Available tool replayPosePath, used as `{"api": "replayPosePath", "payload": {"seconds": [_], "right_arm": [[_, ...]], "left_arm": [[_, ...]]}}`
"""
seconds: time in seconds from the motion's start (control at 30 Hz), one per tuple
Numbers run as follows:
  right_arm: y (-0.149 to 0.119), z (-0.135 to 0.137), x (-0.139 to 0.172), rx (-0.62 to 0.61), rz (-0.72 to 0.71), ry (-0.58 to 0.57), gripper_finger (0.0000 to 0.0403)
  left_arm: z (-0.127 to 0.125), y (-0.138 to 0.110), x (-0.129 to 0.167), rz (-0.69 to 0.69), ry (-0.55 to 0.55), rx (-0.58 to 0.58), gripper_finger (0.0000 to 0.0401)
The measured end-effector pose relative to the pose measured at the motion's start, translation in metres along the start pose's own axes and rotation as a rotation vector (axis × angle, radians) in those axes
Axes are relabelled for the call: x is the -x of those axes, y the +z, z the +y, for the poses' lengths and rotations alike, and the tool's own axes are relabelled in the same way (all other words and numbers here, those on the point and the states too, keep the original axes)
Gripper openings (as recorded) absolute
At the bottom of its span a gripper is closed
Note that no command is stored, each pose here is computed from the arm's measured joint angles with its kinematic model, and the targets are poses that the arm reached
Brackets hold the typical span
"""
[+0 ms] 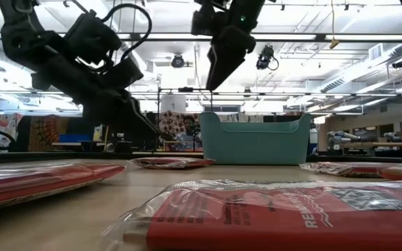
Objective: Sort popcorn bags into baskets
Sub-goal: Put the red popcorn bag into the blue bin
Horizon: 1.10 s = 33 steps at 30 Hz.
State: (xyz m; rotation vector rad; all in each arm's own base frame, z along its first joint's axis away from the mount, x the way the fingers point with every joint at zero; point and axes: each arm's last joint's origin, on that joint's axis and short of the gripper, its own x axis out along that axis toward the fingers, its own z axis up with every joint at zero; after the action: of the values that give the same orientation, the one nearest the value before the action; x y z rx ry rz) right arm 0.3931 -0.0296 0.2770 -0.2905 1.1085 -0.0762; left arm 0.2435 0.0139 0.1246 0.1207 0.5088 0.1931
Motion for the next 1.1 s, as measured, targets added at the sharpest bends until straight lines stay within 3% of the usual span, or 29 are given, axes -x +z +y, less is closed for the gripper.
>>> {"api": "replayPosePath", "payload": {"seconds": [0.23, 0.4, 0.67, 0.8, 1.1], "right_arm": [[0.0, 0.038, -0.027, 0.081, -0.112, -0.078, 0.0247], [-0.01, 0.052, -0.046, 0.094, -0.149, -0.124, 0.0247], [-0.025, 0.059, -0.061, 0.058, -0.106, -0.102, 0.0247], [-0.031, 0.073, -0.078, 0.176, -0.045, -0.101, 0.0247], [-0.032, 0.089, -0.111, 0.407, 0.028, -0.297, 0.0247]], "left_arm": [[0.02, -0.003, -0.004, 0.008, 0.108, 0.163, 0.0141], [0.018, -0.015, -0.014, 0.052, 0.113, 0.163, 0.0141], [0.026, -0.026, -0.038, 0.102, 0.157, 0.201, 0.0141], [0.03, -0.033, -0.041, 0.14, 0.152, 0.212, 0.0141], [0.031, -0.037, -0.041, 0.178, 0.11, 0.219, 0.0141]]}}
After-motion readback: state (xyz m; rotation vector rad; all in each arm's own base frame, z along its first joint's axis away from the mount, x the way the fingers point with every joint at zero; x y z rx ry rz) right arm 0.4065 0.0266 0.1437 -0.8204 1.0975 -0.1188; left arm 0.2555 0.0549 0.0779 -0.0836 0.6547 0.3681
